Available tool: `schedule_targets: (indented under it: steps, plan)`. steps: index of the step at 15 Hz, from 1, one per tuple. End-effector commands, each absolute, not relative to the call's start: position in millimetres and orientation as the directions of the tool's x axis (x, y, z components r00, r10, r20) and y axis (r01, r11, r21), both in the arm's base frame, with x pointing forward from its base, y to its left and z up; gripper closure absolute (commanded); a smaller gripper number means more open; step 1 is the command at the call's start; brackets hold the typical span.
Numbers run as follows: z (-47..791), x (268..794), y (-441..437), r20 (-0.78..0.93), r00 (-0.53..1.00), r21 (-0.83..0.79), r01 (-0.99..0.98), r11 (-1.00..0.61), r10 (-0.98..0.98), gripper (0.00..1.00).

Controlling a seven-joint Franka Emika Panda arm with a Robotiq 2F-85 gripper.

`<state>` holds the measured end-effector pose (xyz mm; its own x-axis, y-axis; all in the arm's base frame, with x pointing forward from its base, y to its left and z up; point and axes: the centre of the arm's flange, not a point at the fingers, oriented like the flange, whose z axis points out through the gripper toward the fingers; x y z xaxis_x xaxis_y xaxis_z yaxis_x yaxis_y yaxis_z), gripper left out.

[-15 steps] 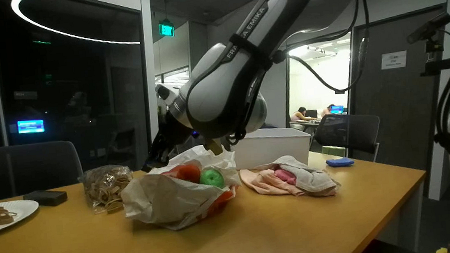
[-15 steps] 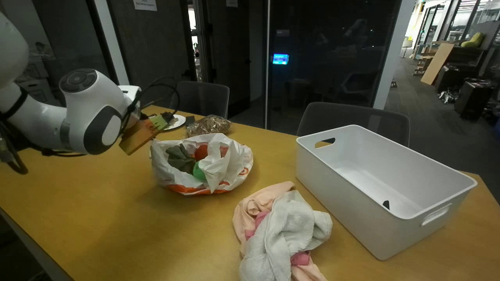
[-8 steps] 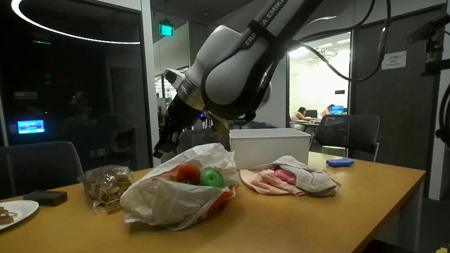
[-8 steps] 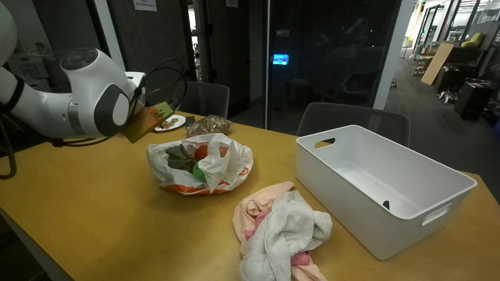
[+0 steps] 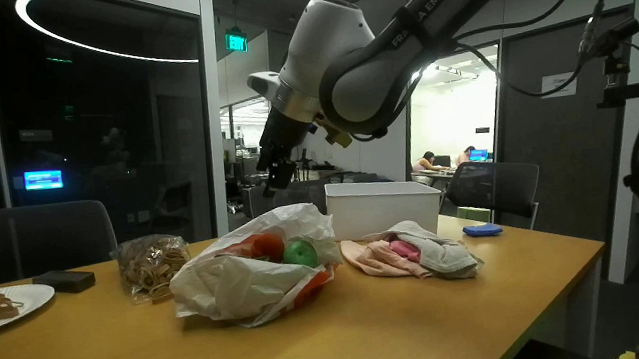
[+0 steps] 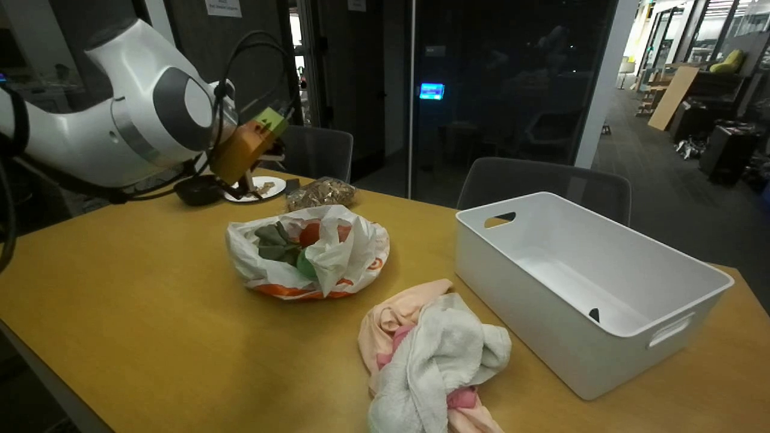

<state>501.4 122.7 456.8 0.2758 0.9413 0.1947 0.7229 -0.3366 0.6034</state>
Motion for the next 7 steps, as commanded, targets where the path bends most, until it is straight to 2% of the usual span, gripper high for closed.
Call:
schedule_targets:
  steps: [1,5,7]
  plan:
    - [466,492,133,0.063,0.282,0.614,0.746,-0.26,0.957,0.0]
    - [455,484,136,0.006,0.331,0.509,0.811,-0.288,0.944,0.0]
    - [443,485,134,0.007,0.324,0.523,0.805,-0.28,0.946,0.0]
